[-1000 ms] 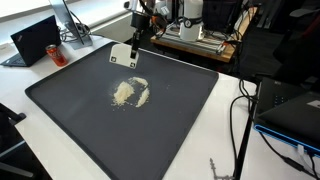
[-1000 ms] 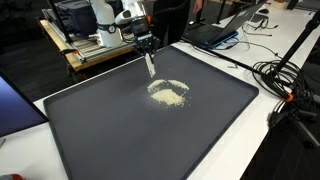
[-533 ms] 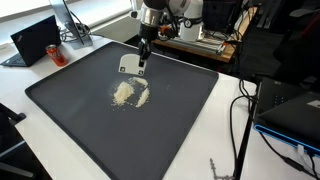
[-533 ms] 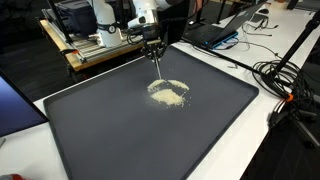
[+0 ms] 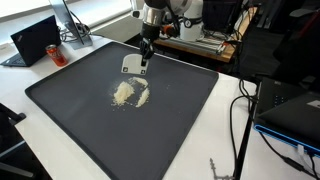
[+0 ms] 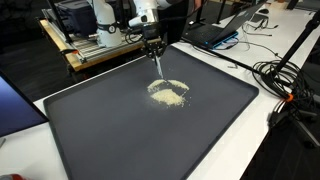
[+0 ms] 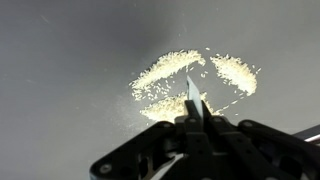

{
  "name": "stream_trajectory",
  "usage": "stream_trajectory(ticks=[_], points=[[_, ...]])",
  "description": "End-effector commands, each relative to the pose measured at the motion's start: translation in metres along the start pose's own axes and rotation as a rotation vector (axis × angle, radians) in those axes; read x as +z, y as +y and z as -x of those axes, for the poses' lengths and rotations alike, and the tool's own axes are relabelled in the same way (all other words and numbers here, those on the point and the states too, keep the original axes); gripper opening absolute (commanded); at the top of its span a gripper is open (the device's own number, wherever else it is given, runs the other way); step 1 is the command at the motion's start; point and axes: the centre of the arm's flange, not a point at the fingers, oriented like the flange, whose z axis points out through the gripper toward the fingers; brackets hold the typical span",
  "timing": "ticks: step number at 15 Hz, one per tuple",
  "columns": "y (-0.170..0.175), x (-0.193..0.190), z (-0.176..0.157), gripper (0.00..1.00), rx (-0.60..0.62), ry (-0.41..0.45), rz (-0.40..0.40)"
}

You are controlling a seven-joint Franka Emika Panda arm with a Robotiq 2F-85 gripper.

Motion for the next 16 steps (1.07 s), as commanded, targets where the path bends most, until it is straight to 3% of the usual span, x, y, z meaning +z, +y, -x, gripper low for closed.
stream_trajectory(ticks=[1, 4, 6, 7, 8, 12, 16], points=[[0.023, -0.047, -0.053, 0.01, 0.045, -0.063, -0.085], [0.051, -0.049, -0.056, 0.01, 0.090, -0.077, -0.180], [0.042, -0.054, -0.055, 0.01, -0.048, -0.064, -0.213], [0.034, -0.053, -0.057, 0.01, -0.107, -0.048, -0.193], [0.045, 0.004, -0.016, 0.04, -0.019, -0.040, -0.179], [0.028, -0.004, -0.014, 0.04, -0.092, -0.032, -0.198], [0.021, -0.011, -0.027, 0.01, -0.295, -0.030, -0.177]])
